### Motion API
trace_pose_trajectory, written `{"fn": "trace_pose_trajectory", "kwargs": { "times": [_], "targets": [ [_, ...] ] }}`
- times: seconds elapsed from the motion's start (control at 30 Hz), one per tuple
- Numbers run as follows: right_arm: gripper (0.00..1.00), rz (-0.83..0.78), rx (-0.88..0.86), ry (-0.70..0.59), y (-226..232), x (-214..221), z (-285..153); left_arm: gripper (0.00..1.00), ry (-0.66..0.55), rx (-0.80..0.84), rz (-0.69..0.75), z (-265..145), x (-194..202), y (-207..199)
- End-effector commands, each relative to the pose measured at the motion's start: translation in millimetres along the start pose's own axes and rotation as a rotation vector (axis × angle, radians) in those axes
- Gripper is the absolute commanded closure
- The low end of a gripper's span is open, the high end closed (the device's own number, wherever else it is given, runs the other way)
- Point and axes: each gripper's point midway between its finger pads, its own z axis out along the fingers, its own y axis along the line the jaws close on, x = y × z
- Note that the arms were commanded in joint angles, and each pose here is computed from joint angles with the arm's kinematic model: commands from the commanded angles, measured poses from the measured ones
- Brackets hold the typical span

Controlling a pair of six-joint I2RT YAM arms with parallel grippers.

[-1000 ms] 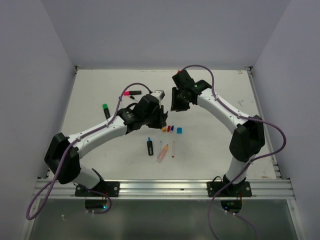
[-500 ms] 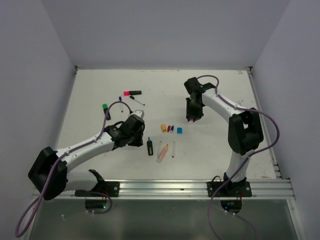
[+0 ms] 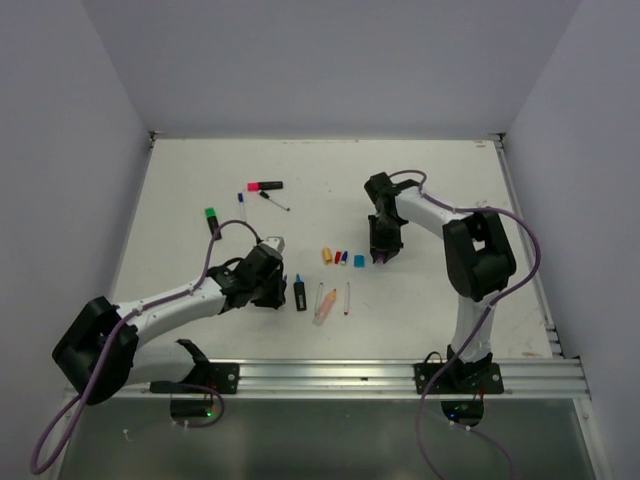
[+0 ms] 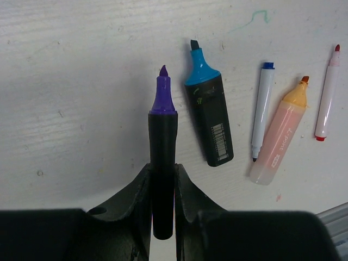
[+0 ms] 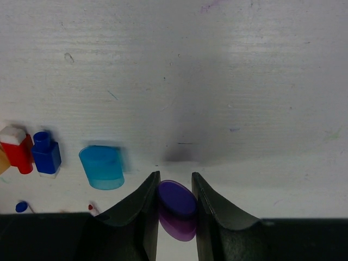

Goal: Open the pen caps

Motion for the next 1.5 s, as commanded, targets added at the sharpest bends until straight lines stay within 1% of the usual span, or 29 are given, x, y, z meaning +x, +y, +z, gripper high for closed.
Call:
{"fn": "trace_pose_trajectory", "kwargs": {
  "times": [0.0, 0.03, 0.13, 0.17, 0.23, 0.3, 0.33, 0.37, 0.43, 0.63, 0.73, 0.83, 0.97, 1.03, 1.07, 1.1, 1.2, 1.23, 1.3, 1.33, 1.43, 1.47],
  "targets": [
    [0.88, -0.024, -0.037, 0.003, 7.4, -0.1, 5.2, 0.82, -0.017, 0.056, -0.042, 6.1, -1.3, -7.7],
    [0.86, -0.023, -0.043, 0.001, 8.6, -0.4, 5.9, 0.82, -0.017, 0.057, -0.051, 6.3, -1.5, -8.0],
    [0.8, -0.018, -0.048, 0.008, 9.2, 1.8, 8.6, 0.75, -0.015, 0.055, -0.058, 7.2, -0.5, -6.8],
    [0.76, -0.018, -0.048, 0.009, 9.1, 2.0, 9.9, 0.73, -0.009, 0.059, -0.057, 7.9, 1.1, -6.8],
    [0.73, -0.02, -0.044, 0.01, 8.4, 2.1, 11.0, 0.72, -0.004, 0.061, -0.064, 10.8, 5.0, -4.6],
    [0.72, -0.023, -0.043, 0.015, 8.2, 2.8, 12.4, 0.69, 0.004, 0.064, -0.068, 12.1, 8.3, -3.6],
    [0.7, -0.023, -0.044, 0.017, 8.3, 3.1, 12.9, 0.67, 0.009, 0.058, -0.074, 12.7, 11.1, -1.5],
    [0.69, -0.024, -0.044, 0.019, 8.3, 3.6, 12.8, 0.62, 0.013, 0.054, -0.078, 13.0, 12.3, -0.2],
    [0.65, -0.026, -0.043, 0.015, 7.7, 3.4, 11.2, 0.57, 0.016, 0.051, -0.087, 12.5, 14.5, 1.6],
    [0.5, -0.035, -0.05, -0.006, 7.8, 1.2, 2.0, 0.49, 0.001, 0.041, -0.09, 8.2, 9.8, 2.1],
    [0.46, -0.037, -0.059, -0.025, 10.1, -3.5, -5.7, 0.45, -0.014, 0.023, -0.089, 4.2, 4.3, 3.5],
    [0.43, -0.041, -0.07, -0.052, 13.4, -10.9, -17.2, 0.39, -0.041, 0.016, -0.081, -3.0, -7.6, 0.8],
    [0.39, -0.037, -0.087, -0.1, 18.5, -23.2, -39.9, 0.35, -0.092, -0.006, -0.056, -16.2, -33.1, -5.2],
    [0.37, -0.033, -0.087, -0.107, 18.7, -24.6, -49.2, 0.32, -0.133, -0.024, -0.037, -26.9, -53.7, -10.0],
    [0.37, -0.027, -0.097, -0.131, 21.4, -29.2, -58.8, 0.32, -0.145, -0.035, -0.029, -30.5, -60.1, -10.6],
    [0.36, -0.023, -0.1, -0.141, 22.0, -30.6, -64.0, 0.31, -0.175, -0.033, -0.017, -40.6, -76.9, -17.1],
    [0.34, -0.018, -0.111, -0.161, 24.1, -33.2, -78.4, 0.3, -0.203, -0.058, 0.006, -45.4, -99.4, -17.7],
    [0.34, -0.015, -0.111, -0.16, 23.7, -32.2, -81.1, 0.3, -0.233, -0.051, -0.012, -51.9, -118.0, -19.8],
    [0.34, -0.014, -0.117, -0.165, 25.0, -33.5, -85.4, 0.3, -0.235, -0.055, -0.025, -49.7, -133.3, -16.3],
    [0.33, -0.014, -0.116, -0.163, 24.5, -32.5, -86.3, 0.3, -0.264, -0.044, -0.057, -54.7, -153.2, -12.6],
    [0.33, -0.017, -0.117, -0.16, 25.0, -30.4, -89.2, 0.3, -0.284, -0.077, -0.081, -48.1, -182.8, 1.6],
    [0.33, -0.021, -0.117, -0.159, 25.7, -29.4, -88.8, 0.29, -0.321, -0.069, -0.082, -54.5, -203.0, -3.1]
  ]
}}
